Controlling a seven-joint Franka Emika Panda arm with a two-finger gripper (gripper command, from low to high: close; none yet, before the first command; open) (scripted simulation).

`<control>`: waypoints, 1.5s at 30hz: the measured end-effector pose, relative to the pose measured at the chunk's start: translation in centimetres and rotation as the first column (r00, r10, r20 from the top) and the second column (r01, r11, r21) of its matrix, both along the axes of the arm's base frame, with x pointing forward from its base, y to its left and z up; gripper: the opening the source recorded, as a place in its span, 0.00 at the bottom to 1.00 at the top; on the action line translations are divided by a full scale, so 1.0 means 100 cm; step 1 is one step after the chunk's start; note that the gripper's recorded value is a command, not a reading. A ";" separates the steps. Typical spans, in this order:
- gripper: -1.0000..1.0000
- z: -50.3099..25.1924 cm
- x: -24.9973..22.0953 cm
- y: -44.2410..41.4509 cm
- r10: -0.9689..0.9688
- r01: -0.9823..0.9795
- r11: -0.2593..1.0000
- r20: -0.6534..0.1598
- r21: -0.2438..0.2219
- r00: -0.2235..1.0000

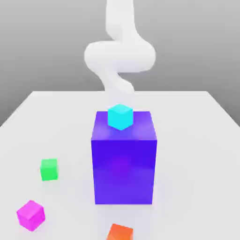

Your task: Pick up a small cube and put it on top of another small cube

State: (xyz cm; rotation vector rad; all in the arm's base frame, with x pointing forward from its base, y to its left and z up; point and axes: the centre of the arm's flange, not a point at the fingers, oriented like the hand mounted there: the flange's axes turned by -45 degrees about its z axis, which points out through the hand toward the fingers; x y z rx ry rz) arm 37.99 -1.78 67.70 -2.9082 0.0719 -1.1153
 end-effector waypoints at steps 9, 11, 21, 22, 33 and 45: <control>0.50 -0.146 0.087 -0.070 -0.100 0.124 0.989 -0.242 0.085 0.965; 0.50 -0.181 0.098 -0.086 -0.124 0.158 0.983 -0.294 0.094 0.948; 0.50 -0.364 0.101 -0.170 -0.266 0.356 0.931 -0.532 0.074 0.804; 0.50 -0.382 0.097 -0.176 -0.277 0.372 0.926 -0.554 0.065 0.786; 0.00 -0.546 0.059 -0.215 -0.351 0.466 0.885 -0.668 -0.008 0.656; 0.00 -0.489 0.055 -0.216 -0.351 0.467 0.884 -0.669 -0.007 0.655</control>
